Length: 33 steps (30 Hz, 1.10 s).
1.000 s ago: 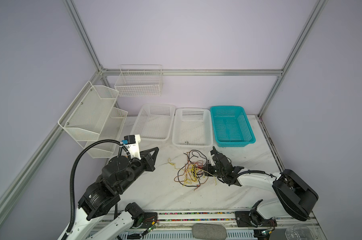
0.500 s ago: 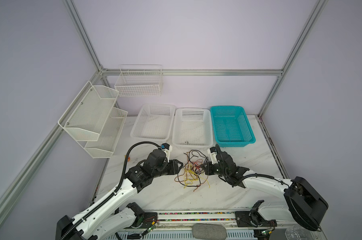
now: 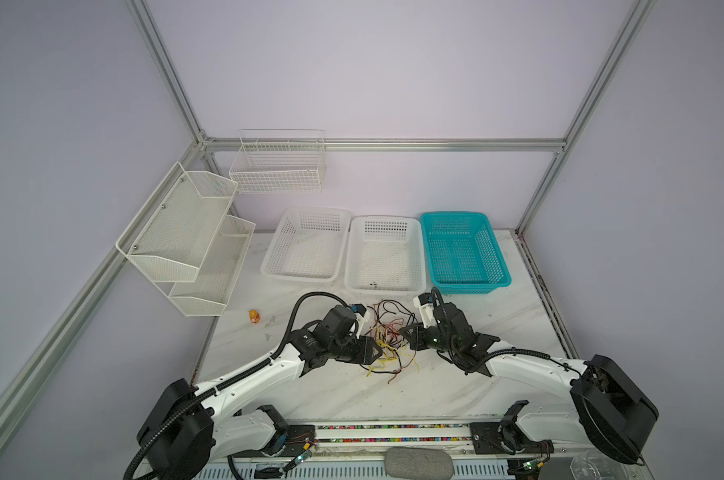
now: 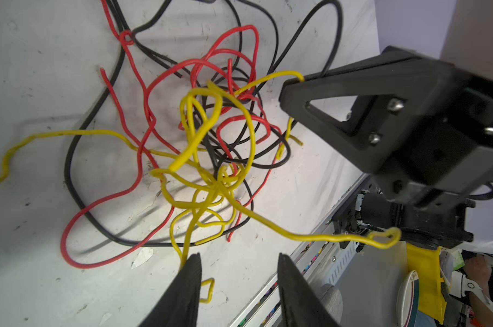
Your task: Untangle the cables
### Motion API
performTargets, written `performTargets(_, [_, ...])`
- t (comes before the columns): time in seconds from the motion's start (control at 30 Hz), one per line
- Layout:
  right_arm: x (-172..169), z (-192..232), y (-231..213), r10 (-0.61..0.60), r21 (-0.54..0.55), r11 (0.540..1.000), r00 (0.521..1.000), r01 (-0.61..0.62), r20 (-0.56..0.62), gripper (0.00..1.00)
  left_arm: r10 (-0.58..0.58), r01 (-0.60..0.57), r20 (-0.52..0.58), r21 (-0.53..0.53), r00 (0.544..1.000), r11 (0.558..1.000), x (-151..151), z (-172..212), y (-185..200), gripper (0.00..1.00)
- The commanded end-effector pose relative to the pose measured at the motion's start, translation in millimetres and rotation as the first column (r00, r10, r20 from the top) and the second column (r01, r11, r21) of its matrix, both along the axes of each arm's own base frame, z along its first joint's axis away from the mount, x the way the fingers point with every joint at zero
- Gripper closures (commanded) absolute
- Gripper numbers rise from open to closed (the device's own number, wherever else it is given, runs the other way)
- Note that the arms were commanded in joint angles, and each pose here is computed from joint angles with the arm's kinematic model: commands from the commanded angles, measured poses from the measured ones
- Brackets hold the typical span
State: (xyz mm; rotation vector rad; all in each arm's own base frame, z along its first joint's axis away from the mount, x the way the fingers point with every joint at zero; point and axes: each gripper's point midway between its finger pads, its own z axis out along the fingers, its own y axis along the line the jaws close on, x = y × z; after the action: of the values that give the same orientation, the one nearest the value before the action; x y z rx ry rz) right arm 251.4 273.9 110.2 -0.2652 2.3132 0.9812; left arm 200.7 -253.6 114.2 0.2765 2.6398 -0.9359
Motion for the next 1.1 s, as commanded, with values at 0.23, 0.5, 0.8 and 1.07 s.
performTargets(0.23, [5, 19, 5, 0.017, 0.031, 0.999, 0.998, -0.019, 0.061, 1.00, 0.009, -0.016, 0.064, 0.119, 0.998, 0.993, 7, -13, 17, 0.38])
performTargets(0.5, [5, 16, 5, 0.026, 0.017, 0.999, 0.998, -0.027, 0.059, 1.00, 0.006, -0.031, 0.211, 0.117, 0.978, 0.993, 16, 21, 26, 0.26])
performTargets(0.8, [4, 22, 7, 0.034, 0.040, 0.999, 0.997, -0.036, 0.072, 1.00, -0.030, 0.011, 0.201, 0.097, 0.979, 0.995, 7, 11, 24, 0.25])
performTargets(1.07, [-1, 36, 12, 0.064, 0.086, 0.994, 0.993, -0.073, 0.098, 1.00, -0.068, 0.055, 0.111, 0.118, 0.991, 0.992, 5, -21, 13, 0.40])
